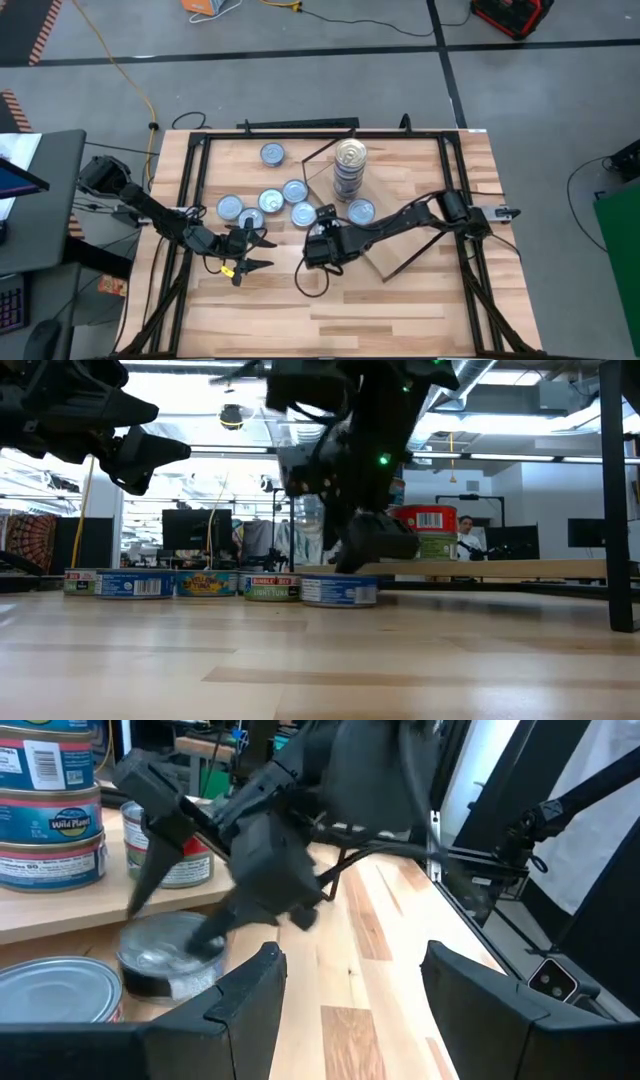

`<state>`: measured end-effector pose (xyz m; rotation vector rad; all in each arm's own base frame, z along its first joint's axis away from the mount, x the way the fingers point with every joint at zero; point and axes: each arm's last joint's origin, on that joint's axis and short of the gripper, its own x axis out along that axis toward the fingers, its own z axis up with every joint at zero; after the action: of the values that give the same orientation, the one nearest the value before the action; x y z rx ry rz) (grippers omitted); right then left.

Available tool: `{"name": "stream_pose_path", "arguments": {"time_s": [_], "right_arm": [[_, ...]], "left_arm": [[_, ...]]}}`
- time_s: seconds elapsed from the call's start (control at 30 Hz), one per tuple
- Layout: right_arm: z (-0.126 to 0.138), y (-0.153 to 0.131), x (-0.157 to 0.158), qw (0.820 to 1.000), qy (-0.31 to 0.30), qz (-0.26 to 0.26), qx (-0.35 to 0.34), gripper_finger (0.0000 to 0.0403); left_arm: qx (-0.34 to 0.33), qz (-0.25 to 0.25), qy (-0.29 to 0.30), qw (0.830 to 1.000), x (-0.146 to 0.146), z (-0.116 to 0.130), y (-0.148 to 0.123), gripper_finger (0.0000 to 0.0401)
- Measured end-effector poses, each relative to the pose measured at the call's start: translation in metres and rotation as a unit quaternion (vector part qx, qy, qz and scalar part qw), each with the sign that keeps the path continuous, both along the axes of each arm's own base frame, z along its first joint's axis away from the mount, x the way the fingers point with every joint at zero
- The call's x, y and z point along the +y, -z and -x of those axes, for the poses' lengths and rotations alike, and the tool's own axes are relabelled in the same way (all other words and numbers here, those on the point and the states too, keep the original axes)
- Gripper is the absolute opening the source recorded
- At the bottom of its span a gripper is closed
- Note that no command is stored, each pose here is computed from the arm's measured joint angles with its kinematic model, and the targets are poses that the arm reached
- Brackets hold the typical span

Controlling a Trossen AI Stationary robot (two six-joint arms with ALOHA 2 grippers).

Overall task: Stack canned seafood by type on shelf
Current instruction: Stack the blue tuna can on top of the red tuna can on the shelf

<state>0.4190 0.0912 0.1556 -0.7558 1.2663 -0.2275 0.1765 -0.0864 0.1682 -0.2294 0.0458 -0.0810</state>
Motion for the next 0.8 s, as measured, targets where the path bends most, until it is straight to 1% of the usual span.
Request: {"name": "stream_pose_path", "arguments": {"time_s": [0.07,0.17,0.27,0.33,0.43,0.47,0.53,0.63,0.7,0.77,0.8], "right_arm": [[-0.004,-0.002,0.011,0.999,-0.023,-0.028,-0.023,0.0301],[-0.006,-0.004,0.032,0.995,-0.062,-0.05,-0.052,0.0301],[-0.008,-0.008,0.051,0.991,-0.096,-0.06,-0.073,0.0301],[-0.009,-0.013,0.058,0.989,-0.101,-0.063,-0.083,0.0301],[-0.01,-0.026,0.063,0.989,-0.066,-0.058,-0.117,0.0301],[-0.01,-0.031,0.064,0.988,-0.052,-0.065,-0.127,0.0301],[-0.009,-0.041,0.066,0.985,-0.017,-0.09,-0.148,0.0301],[-0.005,-0.046,0.068,0.977,0.048,-0.148,-0.146,0.0301],[-0.003,-0.044,0.065,0.962,0.103,-0.207,-0.143,0.0301],[-0.004,-0.043,0.063,0.942,0.153,-0.265,-0.138,0.0301],[-0.004,-0.043,0.061,0.932,0.175,-0.286,-0.137,0.0301]], "left_arm": [[0.0,0.0,0.0,1.0,0.0,0.0,0.0,0.0224],[0.0,0.0,0.0,1.0,0.0,0.0,0.0,0.0224],[0.0,0.0,0.0,1.0,0.0,0.0,0.0,0.0224],[0.0,0.0,0.0,1.0,0.0,0.0,0.0,0.0224],[0.0,0.0,0.0,1.0,0.0,0.0,0.0,0.0224],[0.0,0.0,0.0,1.0,0.0,0.0,0.0,0.0224],[0.001,0.0,0.001,1.0,0.0,0.0,0.0,0.0224],[0.01,0.006,0.004,1.0,0.0,0.0,0.002,0.0224],[0.016,0.012,0.02,1.0,-0.001,0.0,0.003,0.0224],[0.017,0.019,0.043,0.999,-0.002,0.0,0.003,0.0224],[0.018,0.025,0.052,0.998,-0.003,0.0,0.003,0.0224]]}}
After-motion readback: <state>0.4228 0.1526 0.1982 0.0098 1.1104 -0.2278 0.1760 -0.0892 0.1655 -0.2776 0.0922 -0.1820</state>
